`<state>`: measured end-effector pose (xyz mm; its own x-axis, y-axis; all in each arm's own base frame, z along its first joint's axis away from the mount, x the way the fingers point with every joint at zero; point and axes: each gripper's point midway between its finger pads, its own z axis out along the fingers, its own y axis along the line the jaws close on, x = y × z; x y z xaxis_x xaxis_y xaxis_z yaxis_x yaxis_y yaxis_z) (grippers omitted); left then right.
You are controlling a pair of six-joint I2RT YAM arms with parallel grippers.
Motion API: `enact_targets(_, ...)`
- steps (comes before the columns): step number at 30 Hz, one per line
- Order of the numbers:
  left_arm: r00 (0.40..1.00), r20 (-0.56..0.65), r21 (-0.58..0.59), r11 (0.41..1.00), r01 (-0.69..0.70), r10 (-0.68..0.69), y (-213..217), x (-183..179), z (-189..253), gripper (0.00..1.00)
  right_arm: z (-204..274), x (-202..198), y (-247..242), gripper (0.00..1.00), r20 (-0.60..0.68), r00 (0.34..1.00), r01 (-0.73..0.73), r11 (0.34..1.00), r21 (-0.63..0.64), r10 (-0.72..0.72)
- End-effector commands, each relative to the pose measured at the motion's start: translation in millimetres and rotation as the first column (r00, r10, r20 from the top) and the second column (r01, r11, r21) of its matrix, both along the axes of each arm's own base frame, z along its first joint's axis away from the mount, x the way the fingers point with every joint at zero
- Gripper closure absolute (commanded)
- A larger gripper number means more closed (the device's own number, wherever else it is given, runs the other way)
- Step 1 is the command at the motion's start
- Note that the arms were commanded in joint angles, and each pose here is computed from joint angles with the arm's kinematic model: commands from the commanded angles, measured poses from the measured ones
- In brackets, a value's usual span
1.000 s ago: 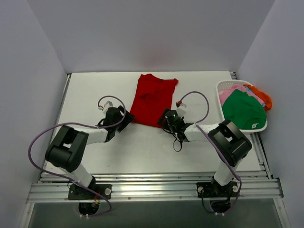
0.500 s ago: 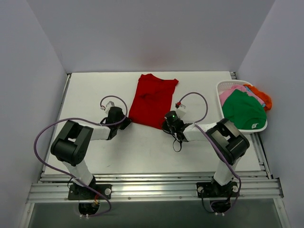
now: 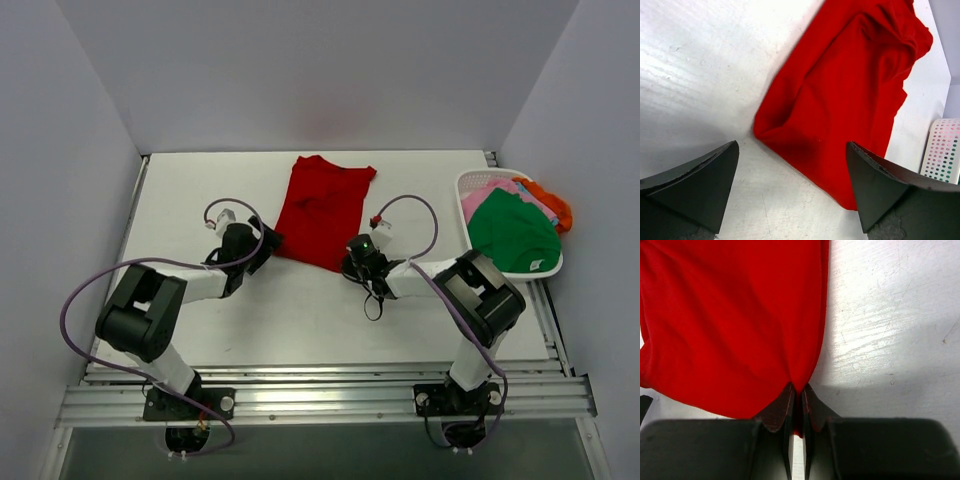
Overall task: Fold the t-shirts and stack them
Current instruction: Fold the tshirt
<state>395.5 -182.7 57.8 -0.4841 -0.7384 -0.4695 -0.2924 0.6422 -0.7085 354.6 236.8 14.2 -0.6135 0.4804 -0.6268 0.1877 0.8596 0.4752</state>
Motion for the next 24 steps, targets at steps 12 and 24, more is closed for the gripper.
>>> enact_targets(12, 1.0, -0.014, -0.019, 0.999, -0.026, 0.026, -3.3, 9.8, -16.9, 0.03, -9.6, -4.4, -17.4, 1.0, -0.022, 0.999, 0.034, 0.998, -0.049, -0.035)
enact_targets(24, 0.999, -0.029, -0.021, 0.999, -0.024, 0.023, -7.8, 18.3, -30.6, 0.75, -14.6, -1.5, -22.3, 1.0, -0.029, 0.999, 0.036, 0.998, -0.054, -0.038)
